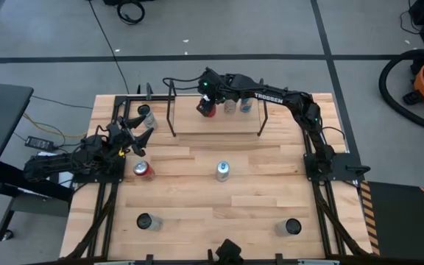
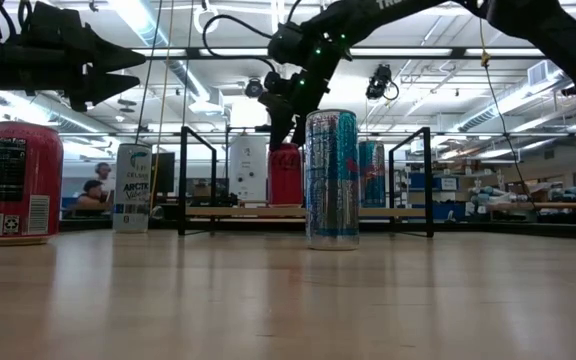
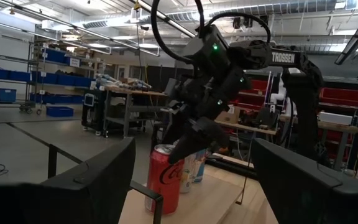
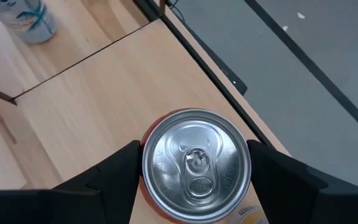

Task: Place canned beverage on shelf
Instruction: Put the right red-black soda can on the shelf

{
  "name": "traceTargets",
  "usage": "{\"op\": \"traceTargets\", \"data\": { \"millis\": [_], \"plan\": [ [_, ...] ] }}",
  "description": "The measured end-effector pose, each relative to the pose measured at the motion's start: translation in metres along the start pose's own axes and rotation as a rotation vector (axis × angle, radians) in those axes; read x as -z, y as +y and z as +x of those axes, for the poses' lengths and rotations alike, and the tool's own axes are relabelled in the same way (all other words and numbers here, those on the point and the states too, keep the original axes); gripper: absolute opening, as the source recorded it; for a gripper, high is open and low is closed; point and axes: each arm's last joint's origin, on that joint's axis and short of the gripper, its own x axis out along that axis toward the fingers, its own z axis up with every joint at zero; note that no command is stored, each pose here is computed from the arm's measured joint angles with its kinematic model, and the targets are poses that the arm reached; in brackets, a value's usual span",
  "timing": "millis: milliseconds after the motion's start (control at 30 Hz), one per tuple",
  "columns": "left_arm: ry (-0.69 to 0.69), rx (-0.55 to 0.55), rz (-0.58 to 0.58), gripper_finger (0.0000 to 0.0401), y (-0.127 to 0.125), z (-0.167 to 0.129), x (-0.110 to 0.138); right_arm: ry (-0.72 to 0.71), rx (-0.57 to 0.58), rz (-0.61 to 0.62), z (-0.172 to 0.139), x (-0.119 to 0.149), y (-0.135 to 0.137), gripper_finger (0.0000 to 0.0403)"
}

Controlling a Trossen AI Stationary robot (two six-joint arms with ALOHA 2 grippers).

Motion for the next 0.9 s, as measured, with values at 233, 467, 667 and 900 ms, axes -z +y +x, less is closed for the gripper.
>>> {"op": "traceTargets", "data": {
  "millis": [233,467,667,900],
  "plan": [
    [0.000,0.000,0.000,0.0321,0.0000,0.0000,-0.0001,-0.010,-0.023,-0.006,0.0006,-0.0012,0.0000,0.0283],
    [0.000,0.000,0.000,0.0321,0.0000,0.0000,0.0000,-0.009,-0.028,-0.002,0.0010,-0.0013,-0.0015,0.0294],
    [0.000,0.000,0.000,0.0321,0.0000,0.0000,0.0000,0.000,-0.027,0.003,0.0011,-0.0005,-0.0016,0.0295],
    [0.000,0.000,0.000,0.0321,0.0000,0.0000,0.0001,0.007,-0.026,0.050,0.0009,0.0002,-0.0015,0.0297]
  ]
}}
